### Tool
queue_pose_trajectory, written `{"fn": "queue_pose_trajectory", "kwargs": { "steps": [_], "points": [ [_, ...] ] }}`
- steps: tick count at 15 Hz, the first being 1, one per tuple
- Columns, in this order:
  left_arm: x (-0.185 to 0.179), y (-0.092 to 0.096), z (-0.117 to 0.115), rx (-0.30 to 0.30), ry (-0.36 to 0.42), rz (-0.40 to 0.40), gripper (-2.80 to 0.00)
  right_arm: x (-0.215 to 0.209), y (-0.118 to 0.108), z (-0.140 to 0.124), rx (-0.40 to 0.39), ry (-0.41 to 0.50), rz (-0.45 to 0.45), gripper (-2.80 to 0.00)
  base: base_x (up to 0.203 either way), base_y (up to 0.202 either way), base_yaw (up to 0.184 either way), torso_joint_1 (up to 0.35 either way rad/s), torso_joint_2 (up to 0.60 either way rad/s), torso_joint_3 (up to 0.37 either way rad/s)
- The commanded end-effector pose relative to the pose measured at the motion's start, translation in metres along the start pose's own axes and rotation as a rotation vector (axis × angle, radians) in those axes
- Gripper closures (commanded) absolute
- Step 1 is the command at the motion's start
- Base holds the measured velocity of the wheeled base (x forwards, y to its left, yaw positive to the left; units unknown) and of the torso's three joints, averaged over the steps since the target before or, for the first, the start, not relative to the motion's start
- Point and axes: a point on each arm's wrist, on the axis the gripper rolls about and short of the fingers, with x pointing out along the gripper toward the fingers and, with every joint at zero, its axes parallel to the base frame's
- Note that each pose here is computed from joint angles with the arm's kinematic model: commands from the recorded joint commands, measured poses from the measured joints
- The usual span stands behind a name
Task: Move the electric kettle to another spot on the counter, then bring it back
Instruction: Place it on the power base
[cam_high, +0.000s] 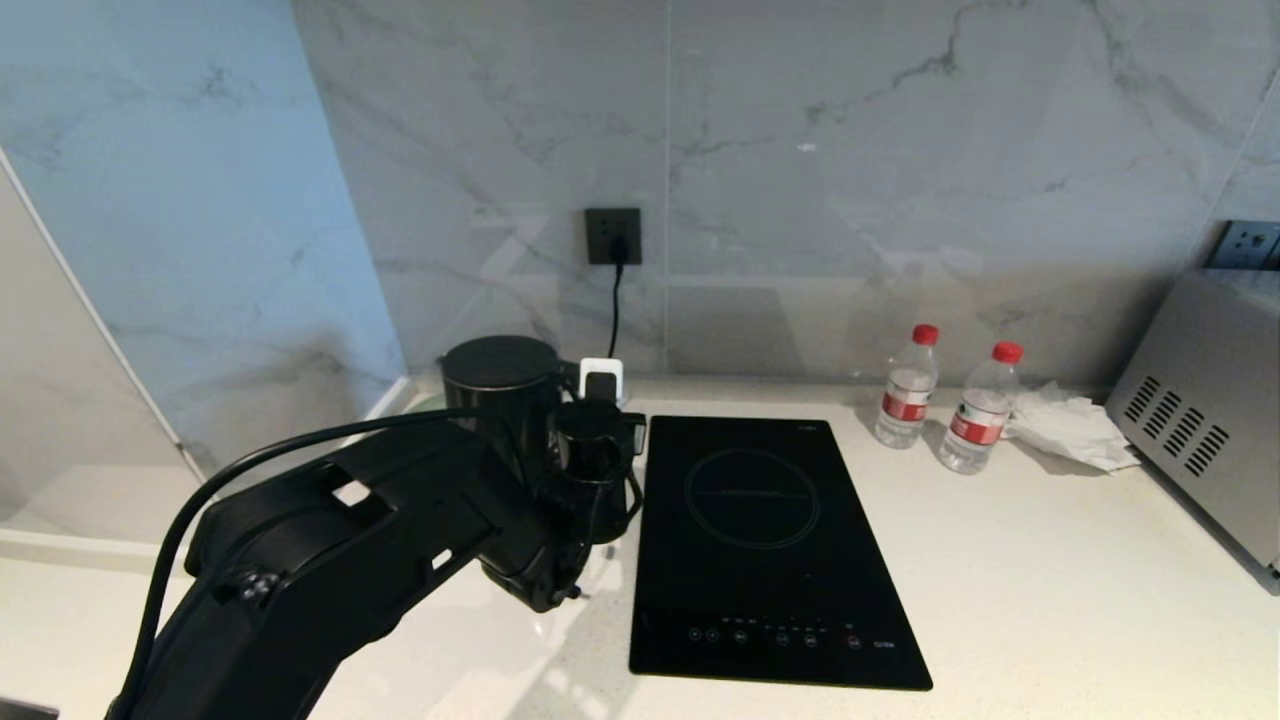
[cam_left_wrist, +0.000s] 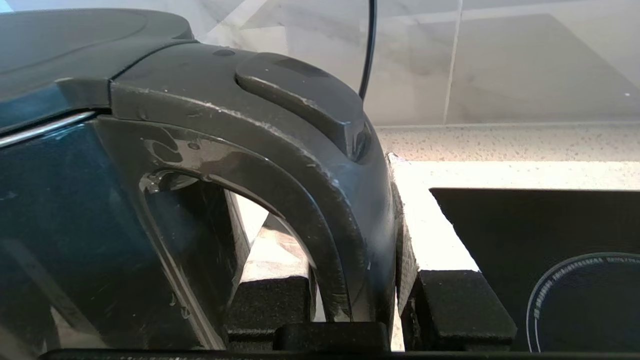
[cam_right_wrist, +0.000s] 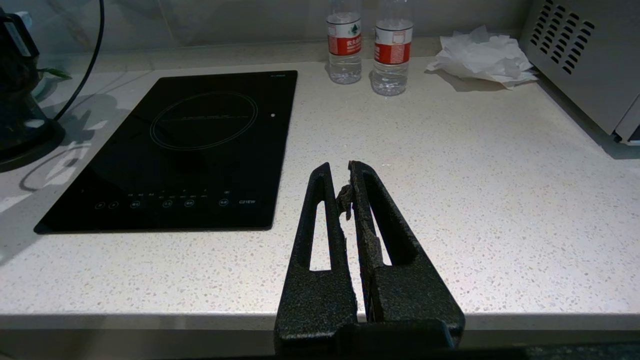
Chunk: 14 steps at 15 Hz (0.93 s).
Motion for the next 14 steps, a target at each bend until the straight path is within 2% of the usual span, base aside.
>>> {"fn": "queue_pose_trajectory", "kwargs": {
  "steps": [1,5,9,14],
  "points": [
    [0.003,-0.002,0.003,-0.007,-0.009,0.007,0.00,0.000,0.000,0.000,0.000,0.001,0.000,0.00,0.000,0.000,0.000,0.000,0.00,0.000],
    [-0.002,-0.001,0.008,-0.009,0.001,0.029,0.00,0.000,0.000,0.000,0.000,0.001,0.000,0.00,0.000,0.000,0.000,0.000,0.00,0.000],
    [-0.008,0.000,0.008,-0.037,0.016,0.027,0.00,0.000,0.000,0.000,0.000,0.001,0.000,0.00,0.000,0.000,0.000,0.000,0.00,0.000],
    [-0.017,-0.014,0.018,-0.049,0.008,-0.009,0.00,0.000,0.000,0.000,0.000,0.000,0.000,0.00,0.000,0.000,0.000,0.000,0.00,0.000]
  ]
}}
